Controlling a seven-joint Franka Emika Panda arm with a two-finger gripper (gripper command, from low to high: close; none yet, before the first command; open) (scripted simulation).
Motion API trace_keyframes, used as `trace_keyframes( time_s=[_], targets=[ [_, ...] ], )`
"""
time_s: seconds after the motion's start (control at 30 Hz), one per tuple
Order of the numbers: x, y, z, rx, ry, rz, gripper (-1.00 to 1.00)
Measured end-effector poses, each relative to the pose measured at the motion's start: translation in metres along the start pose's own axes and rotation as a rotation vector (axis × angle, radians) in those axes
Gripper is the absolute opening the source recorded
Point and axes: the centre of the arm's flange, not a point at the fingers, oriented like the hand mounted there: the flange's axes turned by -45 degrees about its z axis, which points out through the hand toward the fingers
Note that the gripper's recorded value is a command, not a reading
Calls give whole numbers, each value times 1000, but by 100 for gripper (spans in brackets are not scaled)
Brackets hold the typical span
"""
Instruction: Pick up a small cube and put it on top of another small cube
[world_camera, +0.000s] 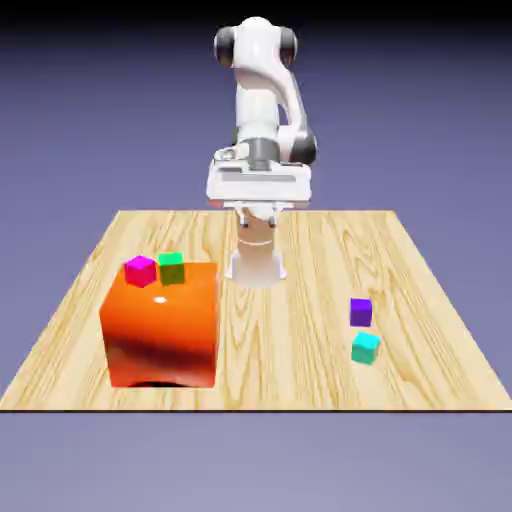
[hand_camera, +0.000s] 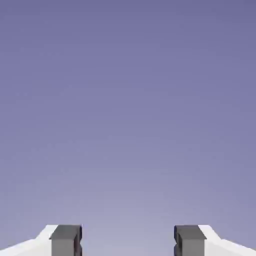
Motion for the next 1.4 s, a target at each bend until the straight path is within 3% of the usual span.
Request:
trace_keyframes(
  time_s=[0.37,0.73,1.4],
  targets=[
    [-41,-111,15,6,-47,27,0],
    [-117,-200,30,1,-115,57,0],
    [-309,-280,33,-49,-269,121,0]
  ],
)
